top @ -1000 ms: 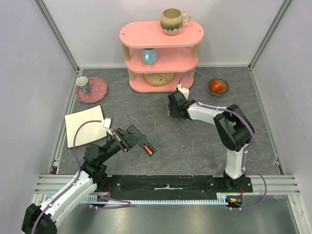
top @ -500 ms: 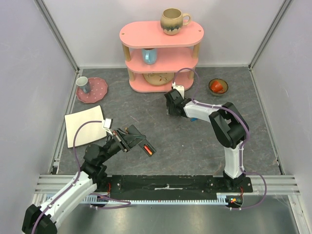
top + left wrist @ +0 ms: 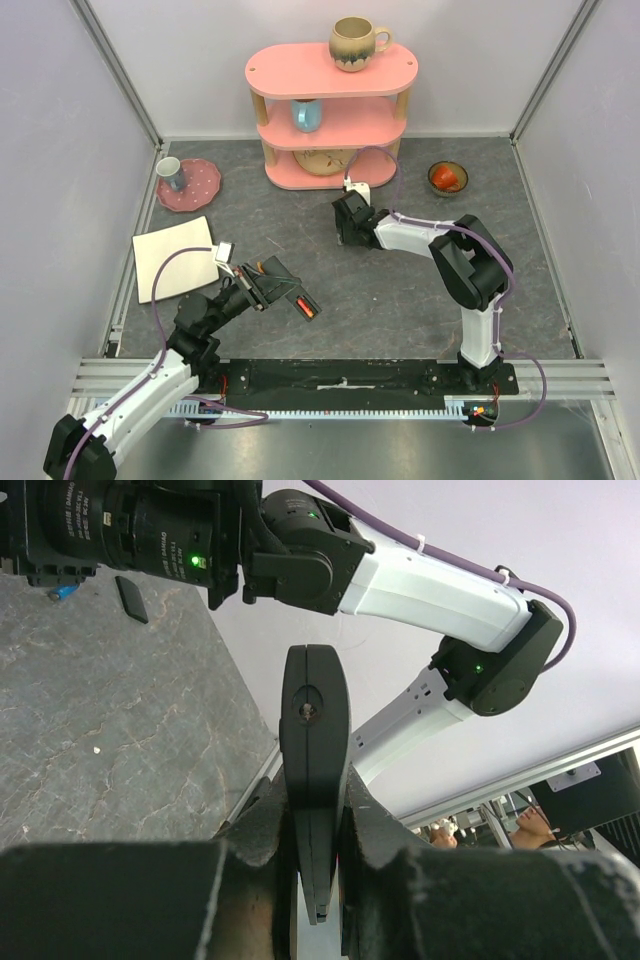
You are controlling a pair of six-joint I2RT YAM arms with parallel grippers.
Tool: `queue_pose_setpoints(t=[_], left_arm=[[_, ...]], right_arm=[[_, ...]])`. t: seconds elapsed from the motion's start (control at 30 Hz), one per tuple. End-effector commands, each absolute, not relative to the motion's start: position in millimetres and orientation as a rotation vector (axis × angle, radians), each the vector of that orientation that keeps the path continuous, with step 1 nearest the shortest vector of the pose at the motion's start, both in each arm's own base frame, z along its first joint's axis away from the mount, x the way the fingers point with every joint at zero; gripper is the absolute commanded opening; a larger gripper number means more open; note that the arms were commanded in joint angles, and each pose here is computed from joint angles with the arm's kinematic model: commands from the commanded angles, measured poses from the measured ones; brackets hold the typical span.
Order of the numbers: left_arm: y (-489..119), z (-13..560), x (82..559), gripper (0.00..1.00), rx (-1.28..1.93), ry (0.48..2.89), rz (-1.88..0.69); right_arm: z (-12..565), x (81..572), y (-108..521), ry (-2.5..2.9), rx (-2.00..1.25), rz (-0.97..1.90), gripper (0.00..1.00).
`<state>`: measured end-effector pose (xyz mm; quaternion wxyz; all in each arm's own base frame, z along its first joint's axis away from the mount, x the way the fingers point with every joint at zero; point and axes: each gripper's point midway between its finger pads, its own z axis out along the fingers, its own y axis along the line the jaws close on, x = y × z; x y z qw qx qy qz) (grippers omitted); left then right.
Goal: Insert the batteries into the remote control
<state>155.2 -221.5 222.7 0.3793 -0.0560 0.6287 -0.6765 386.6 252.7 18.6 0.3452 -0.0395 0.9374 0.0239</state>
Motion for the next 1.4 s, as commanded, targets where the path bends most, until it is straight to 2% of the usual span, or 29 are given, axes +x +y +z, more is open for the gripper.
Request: queue_pose_setpoints(t=[0.0,0.27,0.37,0.67,0.83,0.97,1.13,1.3,1.37], left_arm=[[-218,159,150,0.02,-0.162,1.725,-1.666],[-218,161,150,0.02,-0.158,1.721,-1.668],[-218,160,149,0.02,-0.159,1.723,-1.668],[-217,157,151,0.02,-0.175,1.725,-1.657],[-217,157,152,0.02,-0.176,1.728,-1.653],[-218,158,152,0.02,-0.174,1.728,-1.654],[-218,159,152,0.02,-0.168,1.727,-1.657],[-218,160,150,0.02,-0.164,1.722,-1.662],[-218,159,150,0.02,-0.165,1.726,-1.66]], right_arm=[[30,373,258,2.436,-0.141,0.094,0.64],[21,381,246,2.446,-0.159,0.027,0.62],[17,387,241,2.45,-0.16,0.008,0.59],[10,400,235,2.462,-0.195,-0.01,0.37],[5,393,233,2.482,-0.209,-0.001,0.31],[1,385,231,2.501,-0.214,0.019,0.14],[19,375,228,2.475,-0.188,0.066,0.01],[42,351,222,2.445,-0.23,0.152,0.0],[54,339,234,2.434,-0.373,0.253,0.0]])
